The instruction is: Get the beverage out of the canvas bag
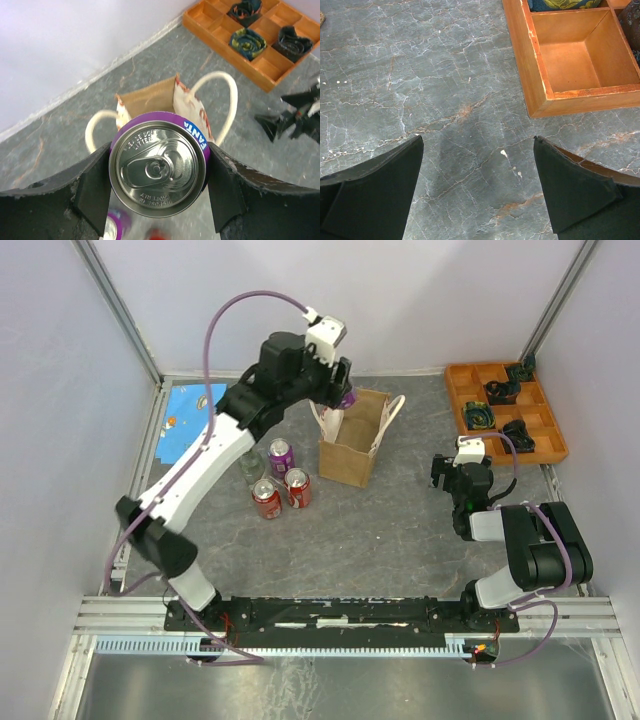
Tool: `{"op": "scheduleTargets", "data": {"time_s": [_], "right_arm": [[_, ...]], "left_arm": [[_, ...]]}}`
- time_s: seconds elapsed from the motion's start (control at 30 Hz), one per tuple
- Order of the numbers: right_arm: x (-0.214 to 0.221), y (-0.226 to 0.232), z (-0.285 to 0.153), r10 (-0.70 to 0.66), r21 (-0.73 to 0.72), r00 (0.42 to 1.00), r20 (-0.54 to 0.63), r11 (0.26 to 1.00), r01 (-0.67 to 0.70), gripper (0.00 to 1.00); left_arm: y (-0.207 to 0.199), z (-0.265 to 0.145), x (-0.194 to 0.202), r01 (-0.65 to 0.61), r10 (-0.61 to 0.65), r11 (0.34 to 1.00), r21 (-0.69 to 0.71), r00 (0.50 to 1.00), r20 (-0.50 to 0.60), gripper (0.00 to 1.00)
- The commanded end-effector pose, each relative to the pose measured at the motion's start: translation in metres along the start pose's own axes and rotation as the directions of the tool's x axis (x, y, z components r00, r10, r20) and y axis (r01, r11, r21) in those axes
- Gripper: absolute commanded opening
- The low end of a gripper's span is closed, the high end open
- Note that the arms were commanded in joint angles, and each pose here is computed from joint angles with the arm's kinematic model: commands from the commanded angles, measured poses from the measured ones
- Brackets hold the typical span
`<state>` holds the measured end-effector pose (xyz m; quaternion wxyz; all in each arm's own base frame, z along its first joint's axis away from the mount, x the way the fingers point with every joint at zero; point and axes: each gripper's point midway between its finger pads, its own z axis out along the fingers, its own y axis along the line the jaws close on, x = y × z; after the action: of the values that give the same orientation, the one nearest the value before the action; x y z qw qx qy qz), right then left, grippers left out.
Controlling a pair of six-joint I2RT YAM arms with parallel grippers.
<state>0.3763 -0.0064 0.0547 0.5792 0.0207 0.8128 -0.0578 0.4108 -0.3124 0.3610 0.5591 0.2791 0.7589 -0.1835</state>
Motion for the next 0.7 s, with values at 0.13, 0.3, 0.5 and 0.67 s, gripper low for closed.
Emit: {"op": "scheduleTargets", "data": {"time_s": [0.13,0.3,0.5,0.67], "right_arm": [[-0.018,0.0,0.006,-0.003,-0.001,0.999,0.048,1.0,0.003,0.99],[-0.018,0.0,0.005,-0.003,-0.002,0.999,0.048,1.0,0.003,0.99],[-0.018,-0.001,0.006,-0.002,0.0,0.999,0.048,1.0,0.002,0.99],[-0.017,0.0,0.005,-0.002,0.0,0.999,0.048,1.0,0.002,0.99]], "left_arm": [[0.009,-0.106,0.006,-0.017,0.025,0.997,-0.074,0.995,0.098,0.03],[0.002,-0.126,0.085,0.074,-0.074,0.994,-0.083,0.997,0.002,0.03],[-0.013,-0.134,0.163,0.168,-0.173,0.982,-0.09,0.984,-0.044,0.03],[-0.014,-0.129,0.198,0.184,-0.193,0.976,-0.113,0.979,-0.067,0.03]]}}
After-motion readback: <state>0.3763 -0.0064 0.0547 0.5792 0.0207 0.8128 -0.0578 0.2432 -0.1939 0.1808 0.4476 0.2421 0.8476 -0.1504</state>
